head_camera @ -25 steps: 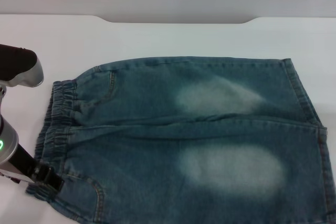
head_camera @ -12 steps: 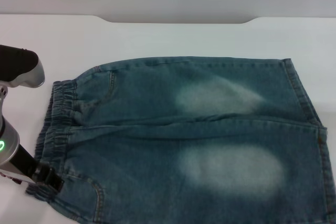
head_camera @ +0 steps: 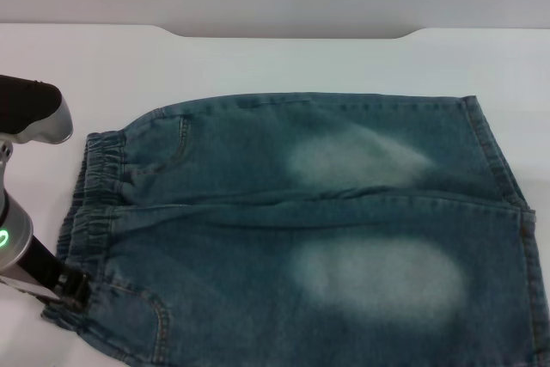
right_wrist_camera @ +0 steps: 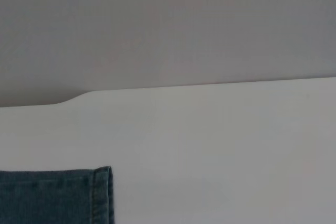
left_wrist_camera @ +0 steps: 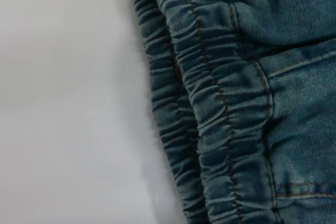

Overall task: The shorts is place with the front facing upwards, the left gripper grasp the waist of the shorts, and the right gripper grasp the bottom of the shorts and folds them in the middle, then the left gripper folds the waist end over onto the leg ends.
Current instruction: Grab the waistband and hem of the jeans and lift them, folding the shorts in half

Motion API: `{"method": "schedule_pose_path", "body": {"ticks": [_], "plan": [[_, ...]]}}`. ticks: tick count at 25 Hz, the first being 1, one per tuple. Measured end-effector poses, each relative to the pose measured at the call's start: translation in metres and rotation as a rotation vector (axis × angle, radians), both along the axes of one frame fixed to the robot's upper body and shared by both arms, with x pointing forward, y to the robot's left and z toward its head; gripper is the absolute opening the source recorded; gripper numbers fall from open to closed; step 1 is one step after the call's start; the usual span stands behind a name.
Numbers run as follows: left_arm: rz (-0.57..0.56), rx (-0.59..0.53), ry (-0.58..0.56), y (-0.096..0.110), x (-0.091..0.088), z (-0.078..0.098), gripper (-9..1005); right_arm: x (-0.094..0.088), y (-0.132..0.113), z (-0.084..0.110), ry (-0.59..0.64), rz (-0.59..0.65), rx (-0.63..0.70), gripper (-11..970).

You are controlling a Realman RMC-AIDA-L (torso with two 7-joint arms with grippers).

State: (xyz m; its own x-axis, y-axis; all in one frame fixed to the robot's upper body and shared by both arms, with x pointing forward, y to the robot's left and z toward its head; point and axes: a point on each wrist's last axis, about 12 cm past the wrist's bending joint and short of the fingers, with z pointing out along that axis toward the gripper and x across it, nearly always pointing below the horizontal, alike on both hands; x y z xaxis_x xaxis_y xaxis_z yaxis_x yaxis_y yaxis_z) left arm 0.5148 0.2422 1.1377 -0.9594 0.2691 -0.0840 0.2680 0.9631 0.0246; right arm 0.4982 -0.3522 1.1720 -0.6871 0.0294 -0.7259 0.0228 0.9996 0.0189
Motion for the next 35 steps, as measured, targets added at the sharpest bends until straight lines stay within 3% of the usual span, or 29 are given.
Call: {"method": "schedule_pose_path", "body": {"ticks": [13,19,28,35], "plan": [[-0.008,-0.002,-0.017,-0.003,-0.001,0.007,216,0.0,0.002,0.002,0.0,0.006,0.0,796],[-0.012,0.002,-0.049,-0.006,-0.004,0.022,85,0.001,0.002,0.001,0.0,0.006,0.001,796],[-0.019,0.002,-0.059,-0.009,-0.005,0.025,44,0.002,0.009,-0.002,0.009,0.029,0.006,795],[-0.02,0.001,-0.063,-0.009,-0.005,0.026,44,-0.008,0.02,-0.004,0.134,0.056,0.047,795]]}}
